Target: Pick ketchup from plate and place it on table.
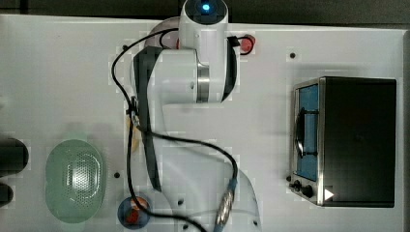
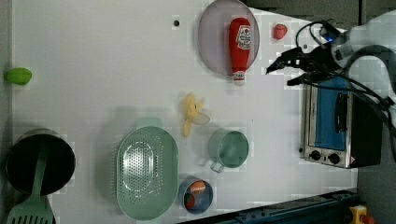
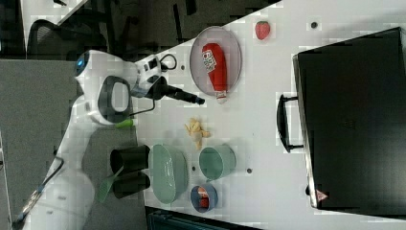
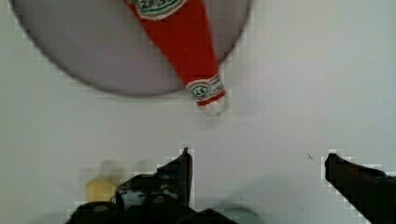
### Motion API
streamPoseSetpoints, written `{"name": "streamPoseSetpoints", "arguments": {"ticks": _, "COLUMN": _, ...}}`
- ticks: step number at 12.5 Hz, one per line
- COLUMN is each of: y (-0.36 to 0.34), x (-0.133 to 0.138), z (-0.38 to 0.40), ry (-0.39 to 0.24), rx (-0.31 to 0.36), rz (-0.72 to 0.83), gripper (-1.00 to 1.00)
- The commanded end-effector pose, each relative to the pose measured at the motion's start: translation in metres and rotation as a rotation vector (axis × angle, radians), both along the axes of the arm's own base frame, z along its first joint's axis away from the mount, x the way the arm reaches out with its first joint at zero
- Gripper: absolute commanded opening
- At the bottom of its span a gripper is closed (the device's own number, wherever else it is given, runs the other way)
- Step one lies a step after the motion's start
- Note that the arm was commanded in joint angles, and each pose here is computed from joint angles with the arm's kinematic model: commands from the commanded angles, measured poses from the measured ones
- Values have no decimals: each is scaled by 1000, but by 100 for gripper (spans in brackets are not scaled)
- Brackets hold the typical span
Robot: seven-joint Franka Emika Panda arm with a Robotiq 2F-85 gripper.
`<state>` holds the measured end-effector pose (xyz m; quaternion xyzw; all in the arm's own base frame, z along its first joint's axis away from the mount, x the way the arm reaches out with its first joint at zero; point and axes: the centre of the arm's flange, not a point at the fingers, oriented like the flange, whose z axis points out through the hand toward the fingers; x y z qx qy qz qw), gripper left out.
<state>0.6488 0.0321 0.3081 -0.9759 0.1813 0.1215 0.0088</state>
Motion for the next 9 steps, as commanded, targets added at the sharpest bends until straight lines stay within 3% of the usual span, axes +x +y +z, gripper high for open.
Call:
{"name": "streamPoseSetpoints", "arguments": {"ticks": 1, "y": 17, "x": 29, "z": 31, "ry": -132, "rx": -26, "rz": 218, "gripper": 100}}
{"name": "streamPoseSetpoints", "arguments": {"ticks": 4, "y": 35, "x": 50, "z": -7, "ry": -178, "rx": -32, "rz": 262, "gripper": 100}}
{"name": "streamPoseSetpoints", "arguments": {"ticks": 9, "y": 44, "x": 63, "z": -70, "ry": -234, "rx": -55, "rz": 308, "gripper": 100}}
